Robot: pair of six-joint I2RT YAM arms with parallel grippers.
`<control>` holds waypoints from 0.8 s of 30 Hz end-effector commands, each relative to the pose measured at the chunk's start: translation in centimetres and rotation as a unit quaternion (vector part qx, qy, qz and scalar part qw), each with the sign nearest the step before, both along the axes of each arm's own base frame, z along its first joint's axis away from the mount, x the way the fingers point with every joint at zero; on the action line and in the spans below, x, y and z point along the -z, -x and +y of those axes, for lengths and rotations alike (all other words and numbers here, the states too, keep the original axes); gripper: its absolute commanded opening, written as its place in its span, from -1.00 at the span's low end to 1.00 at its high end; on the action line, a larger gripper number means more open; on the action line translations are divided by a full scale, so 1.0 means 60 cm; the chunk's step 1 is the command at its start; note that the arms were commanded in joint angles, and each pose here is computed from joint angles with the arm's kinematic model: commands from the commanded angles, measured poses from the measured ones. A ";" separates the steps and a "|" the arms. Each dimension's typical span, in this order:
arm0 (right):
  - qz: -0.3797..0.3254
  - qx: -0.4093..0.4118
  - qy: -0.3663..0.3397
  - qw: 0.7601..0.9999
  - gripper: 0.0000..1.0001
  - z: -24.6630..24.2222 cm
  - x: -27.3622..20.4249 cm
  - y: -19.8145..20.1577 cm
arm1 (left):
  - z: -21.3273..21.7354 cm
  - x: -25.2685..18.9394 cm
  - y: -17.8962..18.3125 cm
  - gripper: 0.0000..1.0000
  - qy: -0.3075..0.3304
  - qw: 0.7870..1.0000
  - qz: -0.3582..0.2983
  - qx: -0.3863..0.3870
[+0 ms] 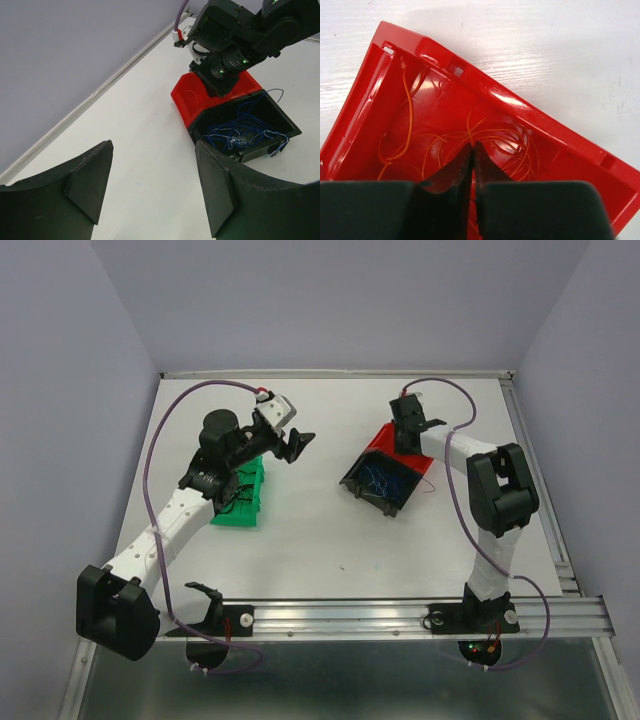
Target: Untangle the cables
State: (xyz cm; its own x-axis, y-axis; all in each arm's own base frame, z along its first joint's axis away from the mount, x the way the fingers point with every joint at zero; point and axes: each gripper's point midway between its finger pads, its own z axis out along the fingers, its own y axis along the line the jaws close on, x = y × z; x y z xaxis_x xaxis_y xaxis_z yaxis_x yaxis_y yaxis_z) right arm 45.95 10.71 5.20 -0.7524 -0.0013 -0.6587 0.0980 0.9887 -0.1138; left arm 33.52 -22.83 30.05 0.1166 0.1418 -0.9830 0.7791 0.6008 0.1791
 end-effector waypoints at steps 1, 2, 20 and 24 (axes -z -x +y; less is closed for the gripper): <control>-0.053 0.011 -0.014 0.998 -0.68 0.004 -0.062 -0.031 | 0.003 -0.029 -0.003 0.55 0.008 0.999 -0.032 -0.003; -0.071 0.014 -0.017 0.997 -0.45 0.002 -0.087 -0.032 | 0.002 -0.028 -0.004 0.56 0.007 0.999 -0.032 -0.003; -0.244 0.003 -0.129 0.961 1.00 -0.016 -0.250 0.095 | 0.124 -0.043 -0.050 0.98 0.024 0.979 -0.044 -0.197; -0.334 -0.046 -0.197 0.920 1.00 0.000 -0.330 0.149 | 0.242 -0.047 -0.040 0.98 0.069 0.953 -0.050 -0.290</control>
State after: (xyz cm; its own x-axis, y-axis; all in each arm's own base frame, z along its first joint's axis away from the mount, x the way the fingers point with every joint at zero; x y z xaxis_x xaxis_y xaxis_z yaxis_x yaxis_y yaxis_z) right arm 38.05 9.17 19.95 -0.3724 0.1993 -0.9064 0.0733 0.9799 0.1853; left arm 36.58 -14.22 29.82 0.0759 0.1625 -0.9838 0.4893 0.8536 0.1787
